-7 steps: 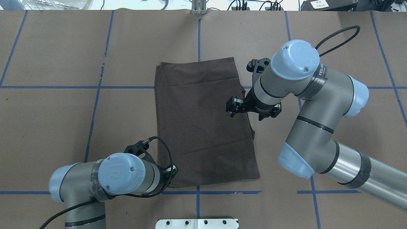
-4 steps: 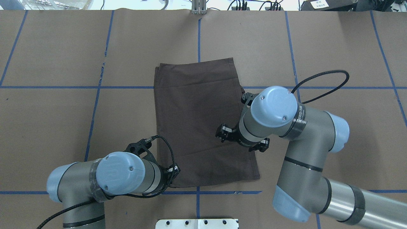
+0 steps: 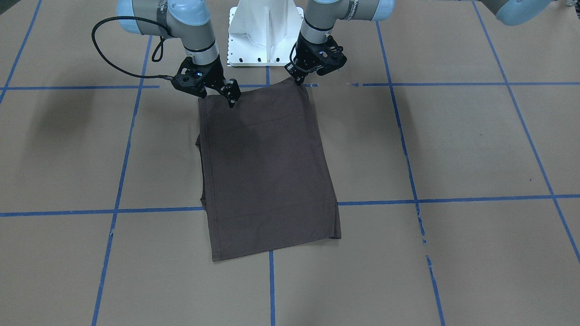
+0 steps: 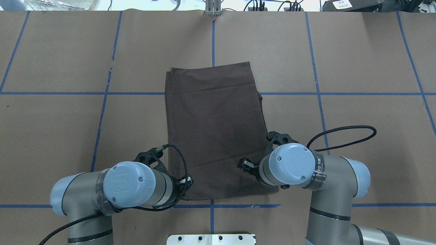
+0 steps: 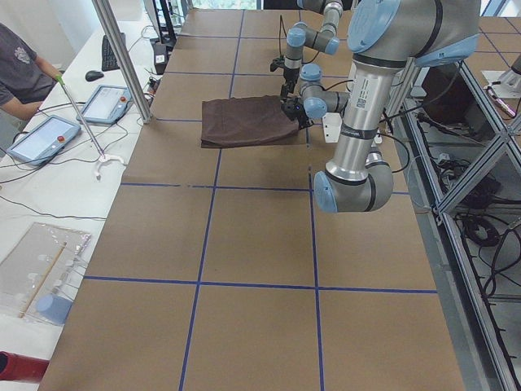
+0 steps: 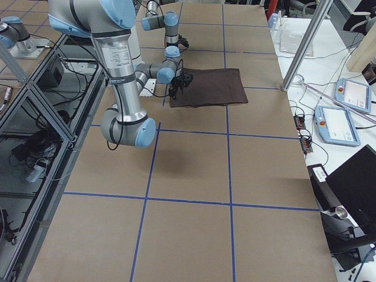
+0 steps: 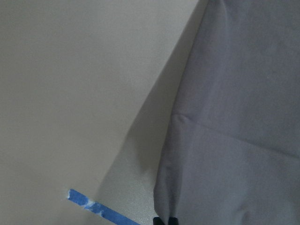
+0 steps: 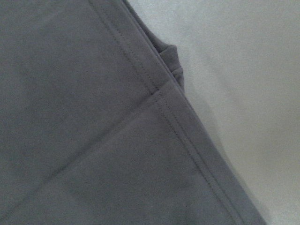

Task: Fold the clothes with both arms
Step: 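Move both grippers down to the shirt's edge nearest the robot, then grasp the near edge of the shirt with both grippers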

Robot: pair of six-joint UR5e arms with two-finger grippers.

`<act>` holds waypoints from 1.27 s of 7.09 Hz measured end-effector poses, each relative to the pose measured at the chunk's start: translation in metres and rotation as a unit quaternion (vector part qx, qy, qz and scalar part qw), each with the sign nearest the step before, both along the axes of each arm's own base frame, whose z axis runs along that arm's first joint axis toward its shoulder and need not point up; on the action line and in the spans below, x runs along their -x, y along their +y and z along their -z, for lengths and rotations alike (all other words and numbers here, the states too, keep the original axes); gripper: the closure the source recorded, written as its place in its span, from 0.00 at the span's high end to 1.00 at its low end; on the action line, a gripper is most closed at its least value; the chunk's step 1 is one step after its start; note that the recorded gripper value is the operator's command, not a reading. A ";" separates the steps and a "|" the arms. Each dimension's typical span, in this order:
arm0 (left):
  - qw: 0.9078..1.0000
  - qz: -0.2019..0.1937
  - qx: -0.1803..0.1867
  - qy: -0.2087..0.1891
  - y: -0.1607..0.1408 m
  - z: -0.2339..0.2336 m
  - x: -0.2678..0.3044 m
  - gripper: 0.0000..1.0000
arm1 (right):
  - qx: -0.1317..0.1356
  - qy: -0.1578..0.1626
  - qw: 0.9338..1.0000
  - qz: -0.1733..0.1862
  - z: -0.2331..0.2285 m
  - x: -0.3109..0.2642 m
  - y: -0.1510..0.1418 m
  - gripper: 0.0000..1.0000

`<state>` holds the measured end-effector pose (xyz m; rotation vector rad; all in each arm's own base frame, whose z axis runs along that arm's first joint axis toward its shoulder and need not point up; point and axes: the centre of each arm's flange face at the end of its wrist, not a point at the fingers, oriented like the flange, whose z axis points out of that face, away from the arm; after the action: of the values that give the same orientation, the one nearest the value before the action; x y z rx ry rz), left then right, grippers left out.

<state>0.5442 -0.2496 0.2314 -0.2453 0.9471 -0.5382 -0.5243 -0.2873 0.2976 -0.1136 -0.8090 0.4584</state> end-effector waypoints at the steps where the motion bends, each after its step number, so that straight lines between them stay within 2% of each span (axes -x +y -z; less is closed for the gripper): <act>1: 1.000 0.000 0.000 0.000 0.000 0.000 0.000 0.00 | 0.002 0.007 1.000 -0.001 -0.009 -0.002 0.002 1.00; 9: 1.000 0.002 0.000 0.003 -0.001 0.002 0.003 0.00 | 0.005 0.023 1.000 0.012 -0.024 0.012 0.016 1.00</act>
<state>0.5415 -0.2506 0.2295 -0.2439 0.9530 -0.5416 -0.5367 -0.2714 0.3218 -0.1225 -0.7592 0.4406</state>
